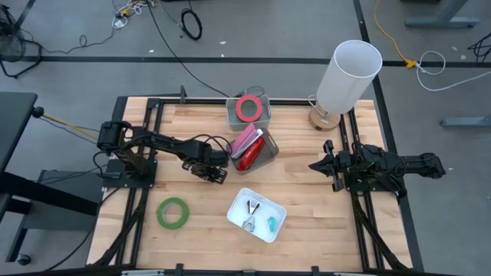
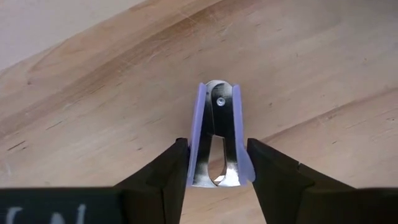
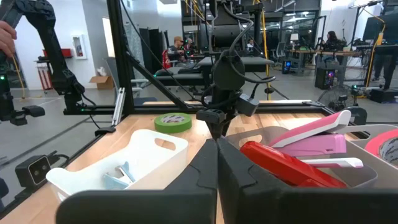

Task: Pick and place Stapler, Stapler remover, tape
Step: Put the purple staple remover into the white bin

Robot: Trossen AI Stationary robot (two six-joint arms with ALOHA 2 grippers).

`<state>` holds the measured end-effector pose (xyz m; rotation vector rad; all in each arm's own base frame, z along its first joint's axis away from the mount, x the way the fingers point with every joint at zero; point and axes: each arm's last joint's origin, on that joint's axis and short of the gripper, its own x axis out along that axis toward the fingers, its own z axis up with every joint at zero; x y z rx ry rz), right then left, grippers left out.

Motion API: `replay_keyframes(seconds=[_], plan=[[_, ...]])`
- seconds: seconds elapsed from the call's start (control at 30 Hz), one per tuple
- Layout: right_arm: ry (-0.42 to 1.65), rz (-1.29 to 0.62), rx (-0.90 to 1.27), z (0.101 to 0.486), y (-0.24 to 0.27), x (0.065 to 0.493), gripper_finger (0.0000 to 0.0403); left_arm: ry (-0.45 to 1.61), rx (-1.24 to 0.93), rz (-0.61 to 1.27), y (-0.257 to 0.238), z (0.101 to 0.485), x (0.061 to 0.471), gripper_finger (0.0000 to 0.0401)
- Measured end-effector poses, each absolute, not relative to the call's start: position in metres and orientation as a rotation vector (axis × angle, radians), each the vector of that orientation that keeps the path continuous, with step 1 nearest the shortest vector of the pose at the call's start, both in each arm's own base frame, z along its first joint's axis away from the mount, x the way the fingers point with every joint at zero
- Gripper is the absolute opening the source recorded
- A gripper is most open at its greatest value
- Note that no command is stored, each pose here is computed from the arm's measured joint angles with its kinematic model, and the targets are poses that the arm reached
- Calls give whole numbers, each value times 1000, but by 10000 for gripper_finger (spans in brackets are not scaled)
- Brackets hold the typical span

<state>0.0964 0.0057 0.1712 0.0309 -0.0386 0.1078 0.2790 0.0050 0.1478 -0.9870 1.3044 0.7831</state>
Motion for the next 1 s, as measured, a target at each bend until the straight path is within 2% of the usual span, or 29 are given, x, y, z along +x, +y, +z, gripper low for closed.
replay_keyframes(seconds=[0.3,0.8,1.0], plan=[[-39,108,31,171,6,96,2,1304,-985,782,5,148,279,118],[-39,108,31,171,6,96,2,1310,-992,775,5,148,279,115],[-39,108,31,171,6,96,2,1309,-970,711,4,159,287,115]])
